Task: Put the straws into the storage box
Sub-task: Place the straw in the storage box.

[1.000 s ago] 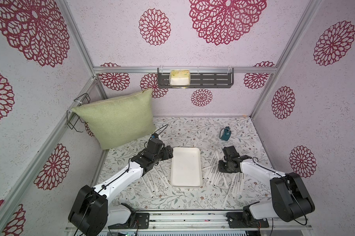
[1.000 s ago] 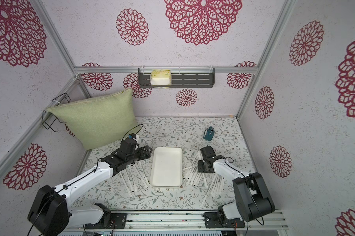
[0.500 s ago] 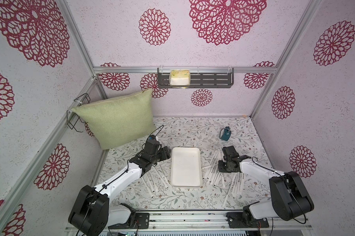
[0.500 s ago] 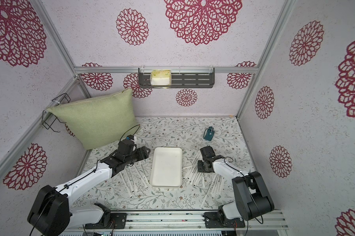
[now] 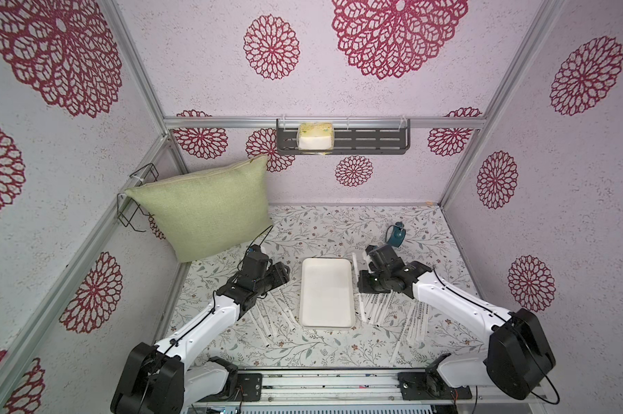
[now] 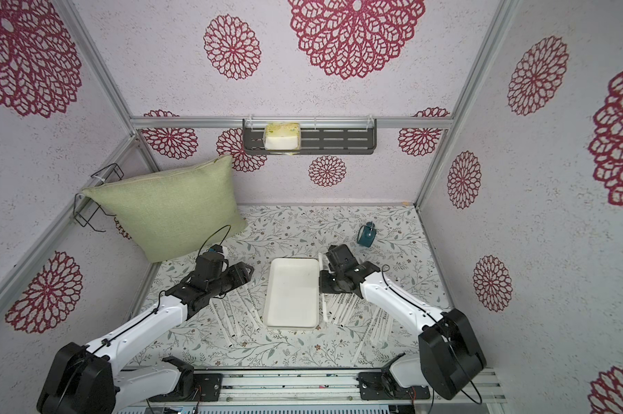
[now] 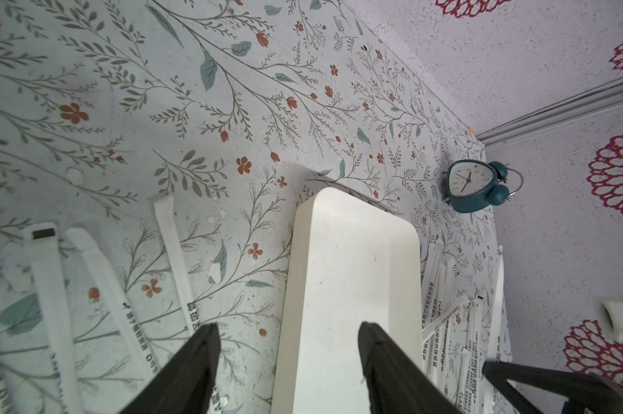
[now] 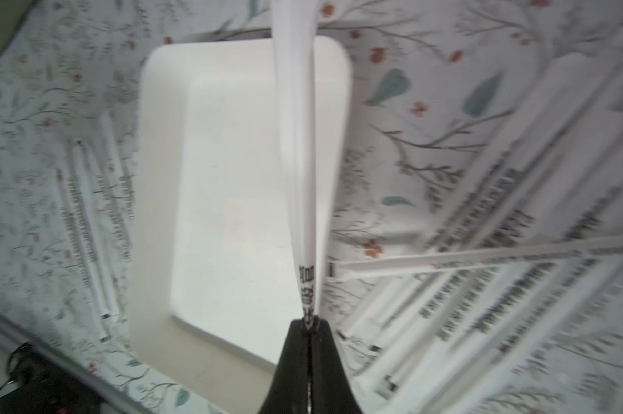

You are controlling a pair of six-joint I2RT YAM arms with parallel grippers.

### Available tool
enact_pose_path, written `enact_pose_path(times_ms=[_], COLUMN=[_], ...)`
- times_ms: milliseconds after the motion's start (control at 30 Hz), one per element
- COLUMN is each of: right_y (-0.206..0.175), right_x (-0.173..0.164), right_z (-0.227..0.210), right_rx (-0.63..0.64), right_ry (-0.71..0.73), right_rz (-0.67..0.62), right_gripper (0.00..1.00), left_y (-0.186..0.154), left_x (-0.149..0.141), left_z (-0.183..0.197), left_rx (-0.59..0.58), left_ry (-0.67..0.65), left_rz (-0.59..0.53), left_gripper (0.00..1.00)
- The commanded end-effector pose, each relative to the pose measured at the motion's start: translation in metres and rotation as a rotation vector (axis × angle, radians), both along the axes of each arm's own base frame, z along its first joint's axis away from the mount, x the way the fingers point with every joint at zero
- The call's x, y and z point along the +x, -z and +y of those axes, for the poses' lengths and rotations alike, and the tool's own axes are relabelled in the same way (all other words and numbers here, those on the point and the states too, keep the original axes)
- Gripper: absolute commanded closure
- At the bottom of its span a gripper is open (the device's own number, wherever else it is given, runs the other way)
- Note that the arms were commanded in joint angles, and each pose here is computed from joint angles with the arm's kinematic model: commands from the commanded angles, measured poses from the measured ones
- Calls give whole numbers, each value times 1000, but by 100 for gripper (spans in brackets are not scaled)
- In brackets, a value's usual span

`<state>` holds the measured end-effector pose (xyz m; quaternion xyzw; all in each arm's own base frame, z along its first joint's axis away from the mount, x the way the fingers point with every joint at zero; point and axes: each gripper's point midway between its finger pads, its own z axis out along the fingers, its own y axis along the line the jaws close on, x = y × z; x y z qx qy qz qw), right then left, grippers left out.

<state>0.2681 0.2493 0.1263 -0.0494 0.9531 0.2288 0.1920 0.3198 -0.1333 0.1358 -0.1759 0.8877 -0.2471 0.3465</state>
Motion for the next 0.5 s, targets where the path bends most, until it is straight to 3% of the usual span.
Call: enact_pose_path(times_ms=[0,167,467], right_y=[-20,2,63], right_x=[4,16,12], right_z=[76,120,143], right_rx=[185,262,175], right_ry=[45,156,99], right_rz=[12,23,128], right_gripper=[98,99,98], left_y=[-22,-30,1], left_x=[-1,-10,-8], left_z=[43,71,57], left_rx=[41,49,-14], left_ry=[-143,-196,-146], left_rz=[-16,-4,53], left_gripper=[37,37,37])
